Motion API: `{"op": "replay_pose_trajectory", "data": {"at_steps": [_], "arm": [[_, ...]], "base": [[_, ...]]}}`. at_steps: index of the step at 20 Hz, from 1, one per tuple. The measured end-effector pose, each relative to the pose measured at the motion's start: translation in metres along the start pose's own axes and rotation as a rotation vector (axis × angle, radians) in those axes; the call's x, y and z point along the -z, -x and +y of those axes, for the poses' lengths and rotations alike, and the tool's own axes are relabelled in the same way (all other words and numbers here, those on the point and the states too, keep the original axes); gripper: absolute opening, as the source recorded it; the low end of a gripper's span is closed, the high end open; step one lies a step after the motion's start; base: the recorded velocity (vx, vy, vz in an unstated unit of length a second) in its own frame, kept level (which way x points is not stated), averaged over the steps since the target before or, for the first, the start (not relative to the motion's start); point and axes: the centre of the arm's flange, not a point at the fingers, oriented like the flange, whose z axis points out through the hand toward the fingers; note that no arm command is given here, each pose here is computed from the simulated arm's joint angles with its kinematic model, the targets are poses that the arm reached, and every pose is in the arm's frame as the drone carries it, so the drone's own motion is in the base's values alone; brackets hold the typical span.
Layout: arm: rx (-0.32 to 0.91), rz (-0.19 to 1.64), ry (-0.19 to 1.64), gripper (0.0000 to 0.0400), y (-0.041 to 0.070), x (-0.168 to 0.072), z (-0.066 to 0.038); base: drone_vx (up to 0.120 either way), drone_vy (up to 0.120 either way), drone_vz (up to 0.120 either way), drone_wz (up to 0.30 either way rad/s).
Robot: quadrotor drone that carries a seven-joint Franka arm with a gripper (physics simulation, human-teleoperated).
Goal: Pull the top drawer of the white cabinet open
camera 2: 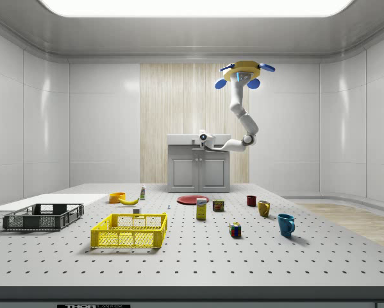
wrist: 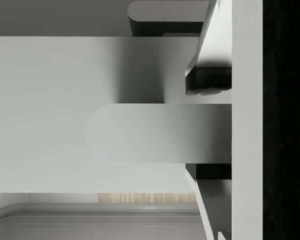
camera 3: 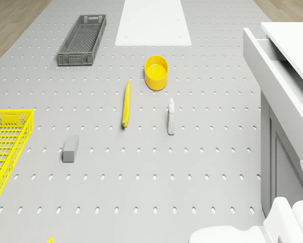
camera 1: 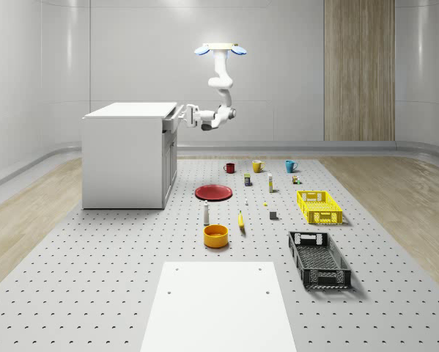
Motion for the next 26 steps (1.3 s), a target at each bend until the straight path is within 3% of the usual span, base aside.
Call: {"op": "replay_pose_trajectory", "data": {"at_steps": [4,5,6,12,15,17,26], "arm": [[-0.005,0.002,0.003,0.0136,0.0,0.009,0.0],[-0.039,0.01,0.017,0.0189,0.006,0.012,-0.003],[-0.034,0.015,0.025,0.02,0.007,0.015,-0.004],[-0.009,0.009,0.014,0.0149,0.002,0.03,-0.001],[-0.008,0.007,0.011,0.0141,0.001,0.042,0.0],[0.007,0.021,0.027,0.0181,0.007,0.053,-0.003],[0.019,0.004,0.006,0.0124,-0.003,0.086,0.002]], "base": [[0.0,0.0,0.0,0.0],[0.0,0.0,0.0,0.0],[0.0,0.0,0.0,0.0],[0.0,0.0,0.0,0.0],[0.0,0.0,0.0,0.0],[0.0,0.0,0.0,0.0],[0.0,0.0,0.0,0.0]]}}
